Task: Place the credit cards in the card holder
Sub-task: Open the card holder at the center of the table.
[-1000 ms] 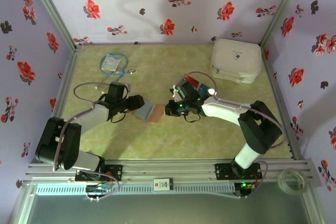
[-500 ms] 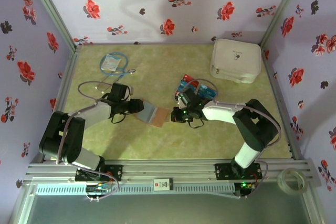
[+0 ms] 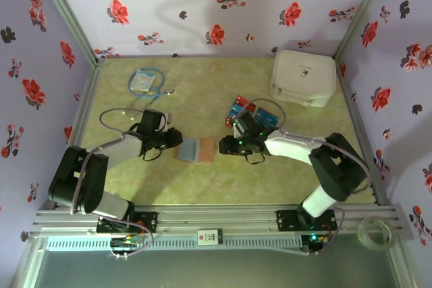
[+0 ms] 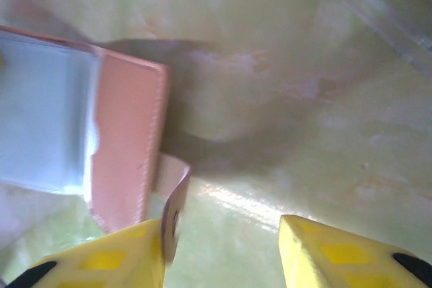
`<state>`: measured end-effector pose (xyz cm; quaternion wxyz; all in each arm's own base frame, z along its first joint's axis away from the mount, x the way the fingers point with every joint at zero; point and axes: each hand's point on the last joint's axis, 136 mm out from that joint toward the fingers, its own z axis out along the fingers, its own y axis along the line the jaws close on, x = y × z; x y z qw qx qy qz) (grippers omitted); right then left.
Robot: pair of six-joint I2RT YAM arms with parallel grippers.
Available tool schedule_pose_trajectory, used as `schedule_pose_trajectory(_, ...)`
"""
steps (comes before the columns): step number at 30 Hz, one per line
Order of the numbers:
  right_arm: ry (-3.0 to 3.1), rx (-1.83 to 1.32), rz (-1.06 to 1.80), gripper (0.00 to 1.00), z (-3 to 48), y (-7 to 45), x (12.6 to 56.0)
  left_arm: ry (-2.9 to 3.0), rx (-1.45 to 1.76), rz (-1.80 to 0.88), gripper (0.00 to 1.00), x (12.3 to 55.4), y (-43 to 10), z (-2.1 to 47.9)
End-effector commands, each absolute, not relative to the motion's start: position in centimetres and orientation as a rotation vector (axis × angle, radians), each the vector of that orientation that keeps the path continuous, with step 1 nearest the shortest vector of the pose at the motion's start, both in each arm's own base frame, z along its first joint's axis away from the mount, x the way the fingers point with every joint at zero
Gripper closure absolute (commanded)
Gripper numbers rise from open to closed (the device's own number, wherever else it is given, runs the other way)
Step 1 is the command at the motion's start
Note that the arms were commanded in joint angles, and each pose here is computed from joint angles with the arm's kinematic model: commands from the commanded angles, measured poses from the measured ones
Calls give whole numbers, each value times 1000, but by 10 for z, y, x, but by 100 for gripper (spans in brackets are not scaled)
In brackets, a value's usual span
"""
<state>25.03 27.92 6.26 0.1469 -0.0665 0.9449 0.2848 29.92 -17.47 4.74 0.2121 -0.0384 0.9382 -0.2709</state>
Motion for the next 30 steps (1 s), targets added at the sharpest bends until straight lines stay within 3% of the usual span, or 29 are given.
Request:
schedule_pose_trajectory(1, 2663, -144, 782, 53, 90, 268, 253, 2579, -121, -778, 80, 297, -176, 55)
schedule_pose_trajectory(8, 2592, -269, 848, 54, 122, 307, 244, 2571, -133, -776, 80, 295, -175, 57)
schedule_pose_trajectory(15, 2616, -351, 875, 64, 86, 358, 249, 2559, -146, -775, 69, 298, -175, 61)
schedule_pose_trajectory(20, 2661, -339, 787, 69, 47, 354, 257, 2541, -165, -787, 57, 301, -175, 69)
schedule_pose_trajectory(30, 2721, -290, 749, 72, 17, 340, 254, 2489, -264, -745, 56, 303, -156, 76)
